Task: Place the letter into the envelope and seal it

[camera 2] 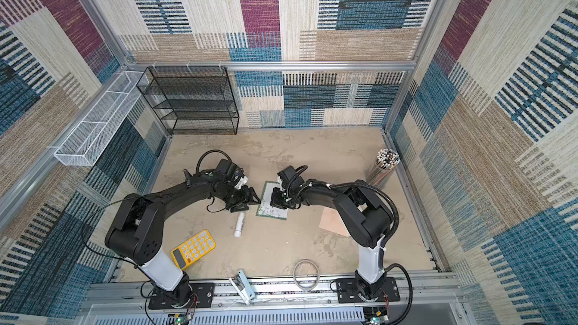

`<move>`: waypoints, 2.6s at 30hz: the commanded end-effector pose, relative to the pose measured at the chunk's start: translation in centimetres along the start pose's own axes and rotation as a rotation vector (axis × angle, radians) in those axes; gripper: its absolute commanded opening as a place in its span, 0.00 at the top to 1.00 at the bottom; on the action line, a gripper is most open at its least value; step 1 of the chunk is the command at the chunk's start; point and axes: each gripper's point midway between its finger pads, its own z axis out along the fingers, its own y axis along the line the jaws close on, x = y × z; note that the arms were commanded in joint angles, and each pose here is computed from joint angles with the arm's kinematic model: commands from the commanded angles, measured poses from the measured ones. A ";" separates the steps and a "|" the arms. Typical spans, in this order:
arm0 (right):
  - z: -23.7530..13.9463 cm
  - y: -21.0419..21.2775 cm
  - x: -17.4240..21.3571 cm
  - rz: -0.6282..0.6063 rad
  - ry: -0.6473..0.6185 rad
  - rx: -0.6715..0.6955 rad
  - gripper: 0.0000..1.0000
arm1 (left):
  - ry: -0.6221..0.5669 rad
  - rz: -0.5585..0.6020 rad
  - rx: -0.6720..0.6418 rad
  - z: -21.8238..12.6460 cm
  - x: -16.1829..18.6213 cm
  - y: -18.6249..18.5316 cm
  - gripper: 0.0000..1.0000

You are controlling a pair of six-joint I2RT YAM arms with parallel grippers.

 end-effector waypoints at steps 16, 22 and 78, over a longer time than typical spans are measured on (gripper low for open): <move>2.5 -5.2 3.2 0.087 0.073 0.116 0.97 | 0.143 -0.042 -0.035 3.1 2.5 2.8 0.38; 2.5 -5.0 3.3 0.095 0.077 0.105 0.98 | 0.135 -0.055 -0.032 3.8 2.1 3.1 0.37; -1.1 -0.6 0.8 0.014 0.004 0.036 0.95 | -0.063 0.043 0.169 2.6 -2.6 -0.3 1.00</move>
